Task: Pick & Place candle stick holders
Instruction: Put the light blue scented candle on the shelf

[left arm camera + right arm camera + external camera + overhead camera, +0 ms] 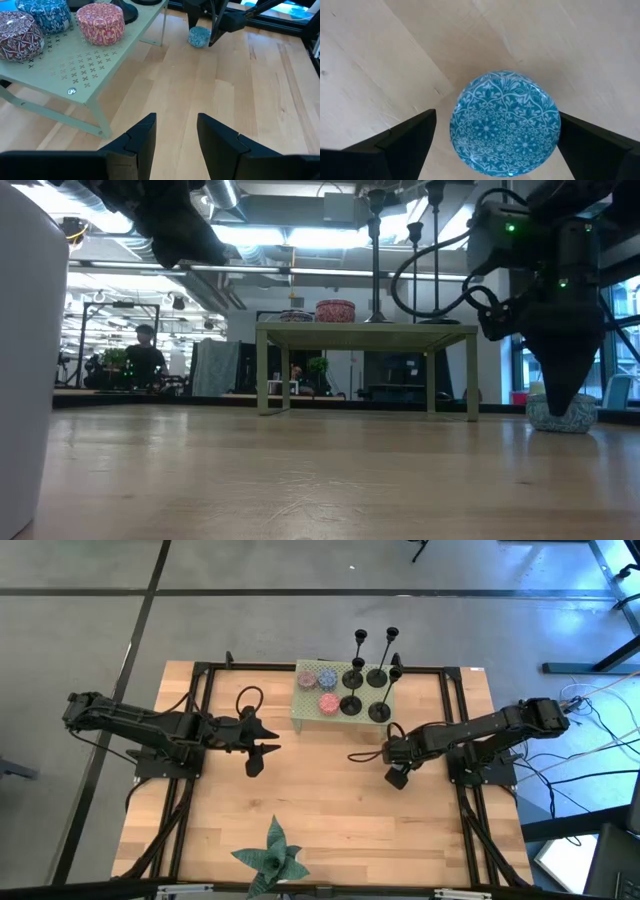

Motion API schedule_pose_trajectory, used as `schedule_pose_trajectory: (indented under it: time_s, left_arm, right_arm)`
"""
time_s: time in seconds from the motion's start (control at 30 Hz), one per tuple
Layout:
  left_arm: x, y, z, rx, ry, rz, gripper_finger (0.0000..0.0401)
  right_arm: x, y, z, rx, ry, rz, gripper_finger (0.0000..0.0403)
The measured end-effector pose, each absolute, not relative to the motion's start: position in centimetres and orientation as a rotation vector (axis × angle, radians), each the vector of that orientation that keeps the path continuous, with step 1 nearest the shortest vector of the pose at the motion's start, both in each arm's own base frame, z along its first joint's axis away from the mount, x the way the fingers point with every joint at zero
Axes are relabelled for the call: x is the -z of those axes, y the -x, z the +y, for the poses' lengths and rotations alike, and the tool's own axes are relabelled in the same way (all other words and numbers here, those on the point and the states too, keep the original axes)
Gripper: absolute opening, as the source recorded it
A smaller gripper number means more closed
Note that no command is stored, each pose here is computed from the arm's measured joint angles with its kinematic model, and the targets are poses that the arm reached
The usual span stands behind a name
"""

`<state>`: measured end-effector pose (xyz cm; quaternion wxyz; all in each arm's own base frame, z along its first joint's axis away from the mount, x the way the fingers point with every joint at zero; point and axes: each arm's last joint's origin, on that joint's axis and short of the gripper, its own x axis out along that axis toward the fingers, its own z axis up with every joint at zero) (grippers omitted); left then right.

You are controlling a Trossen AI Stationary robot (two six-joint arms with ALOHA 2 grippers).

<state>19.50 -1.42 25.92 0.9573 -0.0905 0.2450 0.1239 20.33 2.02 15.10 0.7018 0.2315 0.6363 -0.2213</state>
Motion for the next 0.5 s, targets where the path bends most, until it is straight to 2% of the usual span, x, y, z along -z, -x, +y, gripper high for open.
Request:
schedule_pose_trajectory:
  time_s: [0.17,0.5]
  left_arm:
    - [-25.93,-19.5,-1.42,-0.252,0.183,0.497,0.0139]
    - [-25.93,-19.5,-1.42,-0.251,0.184,0.496,0.0139]
  right_arm:
    - [-15.09,-20.21,2.01,0.501,-0.516,1.426,0.0377]
    - [-15.14,-20.2,2.01,0.533,-0.552,1.418,0.0289]
